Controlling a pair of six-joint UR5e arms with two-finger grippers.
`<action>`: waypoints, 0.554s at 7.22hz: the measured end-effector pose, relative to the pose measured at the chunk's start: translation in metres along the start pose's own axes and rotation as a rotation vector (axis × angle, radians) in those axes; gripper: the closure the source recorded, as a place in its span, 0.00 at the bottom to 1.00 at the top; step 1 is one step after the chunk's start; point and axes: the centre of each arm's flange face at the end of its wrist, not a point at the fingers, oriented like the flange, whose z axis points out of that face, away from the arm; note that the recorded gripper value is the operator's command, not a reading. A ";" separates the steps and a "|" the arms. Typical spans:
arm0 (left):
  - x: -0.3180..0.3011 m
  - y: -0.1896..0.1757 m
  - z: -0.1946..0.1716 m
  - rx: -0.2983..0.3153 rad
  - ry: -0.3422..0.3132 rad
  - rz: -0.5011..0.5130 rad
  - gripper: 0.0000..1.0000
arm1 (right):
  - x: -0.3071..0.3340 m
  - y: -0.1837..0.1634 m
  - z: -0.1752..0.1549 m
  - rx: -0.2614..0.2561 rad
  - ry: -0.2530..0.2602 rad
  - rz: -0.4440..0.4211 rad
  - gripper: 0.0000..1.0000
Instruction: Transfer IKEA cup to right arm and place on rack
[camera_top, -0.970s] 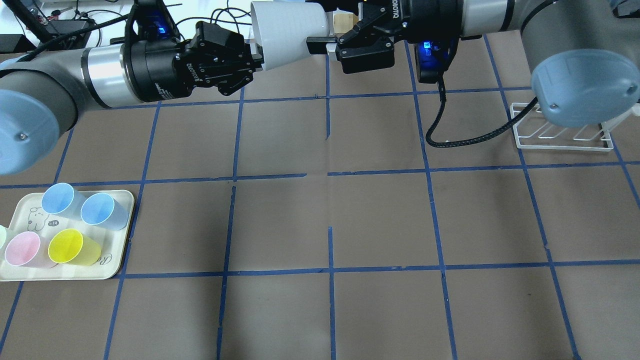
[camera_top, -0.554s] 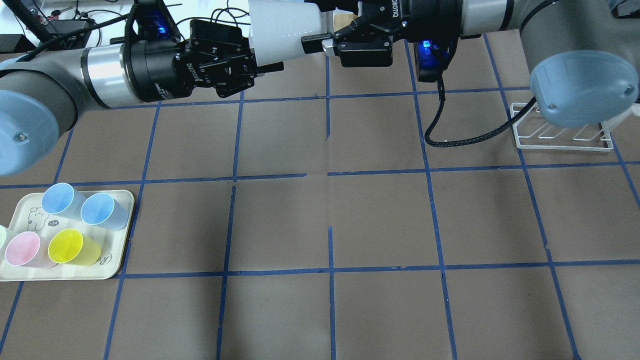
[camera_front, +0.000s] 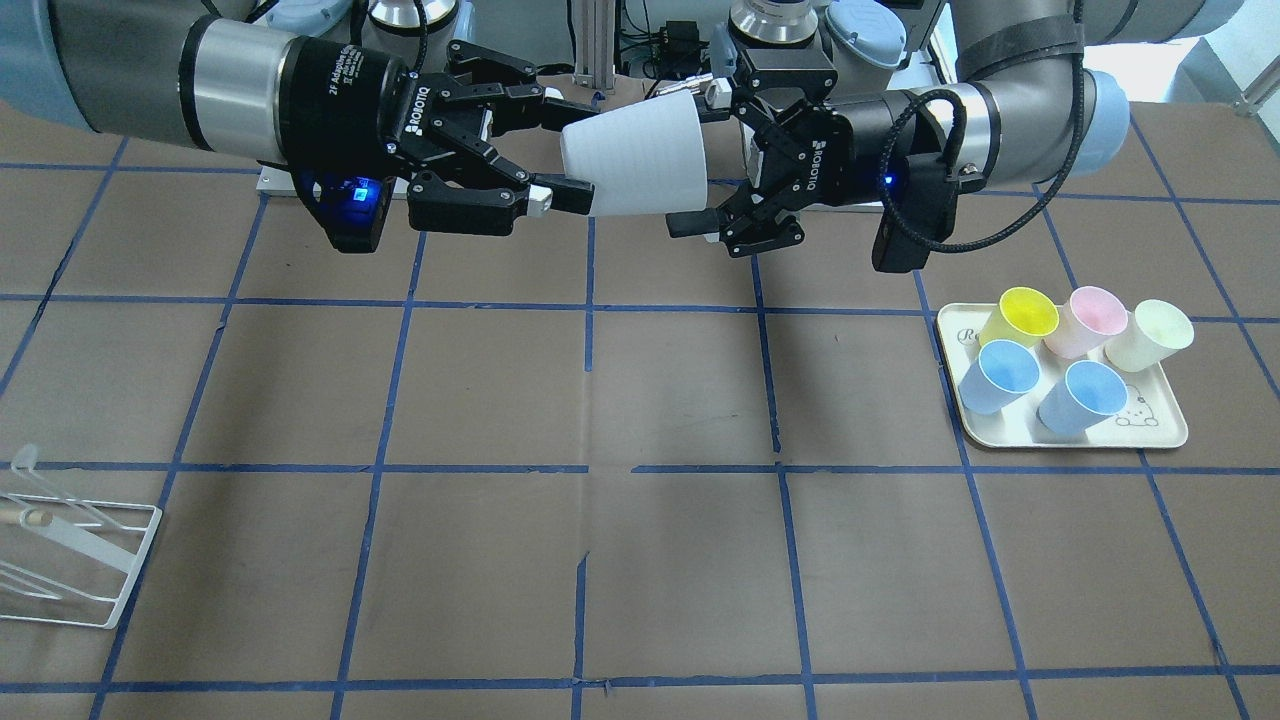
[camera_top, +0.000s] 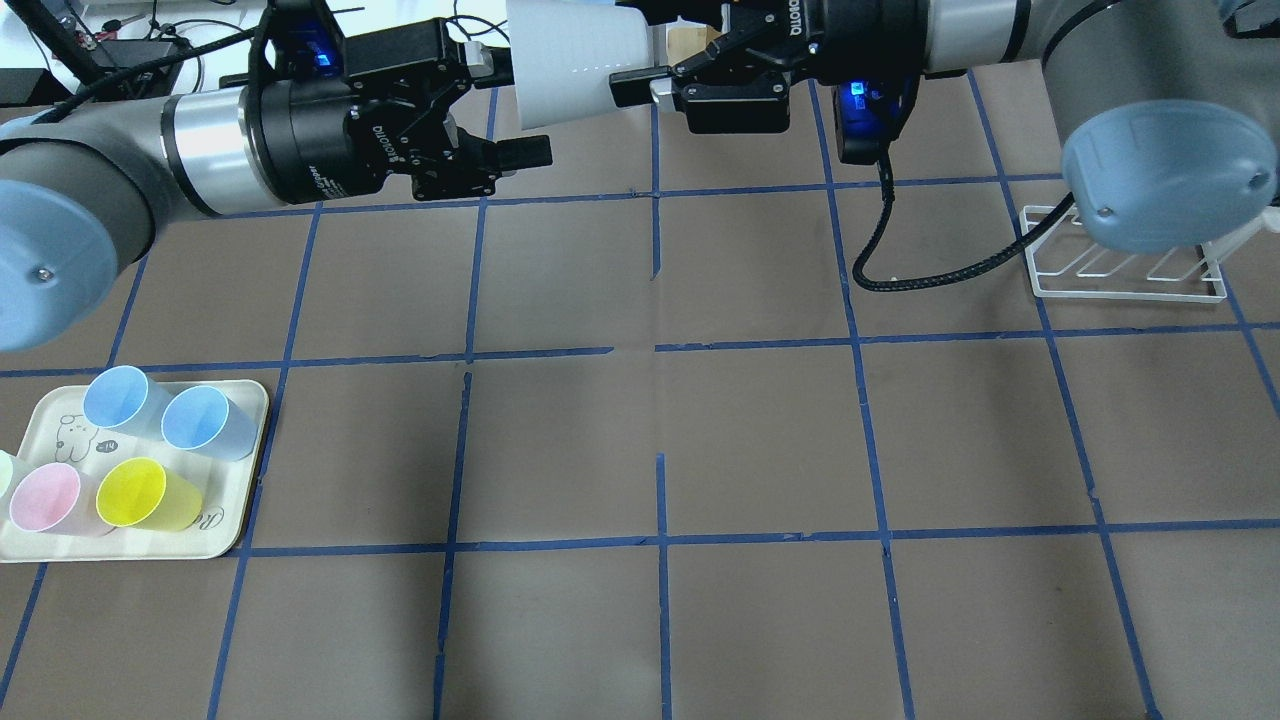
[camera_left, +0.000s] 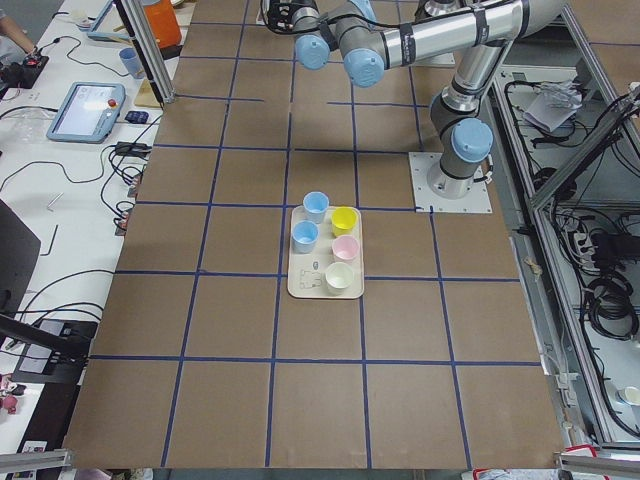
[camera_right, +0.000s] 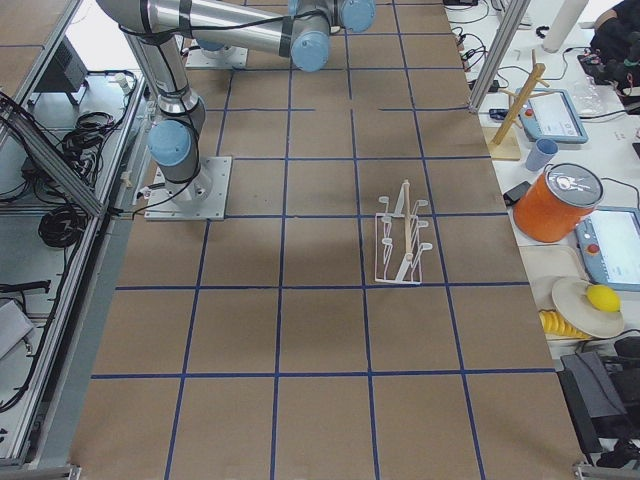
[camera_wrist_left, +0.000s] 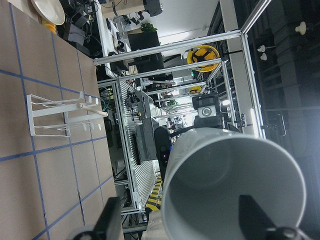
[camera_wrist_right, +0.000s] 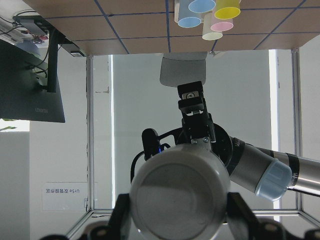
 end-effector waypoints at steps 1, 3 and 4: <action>0.000 0.000 0.000 -0.002 -0.002 -0.010 0.00 | -0.001 -0.001 -0.002 0.004 -0.004 0.003 1.00; 0.001 -0.002 -0.002 -0.002 -0.007 -0.023 0.00 | -0.004 0.000 -0.014 0.010 -0.027 0.010 1.00; 0.003 -0.004 -0.004 0.003 -0.009 -0.030 0.00 | -0.003 0.006 -0.027 0.012 -0.053 0.012 1.00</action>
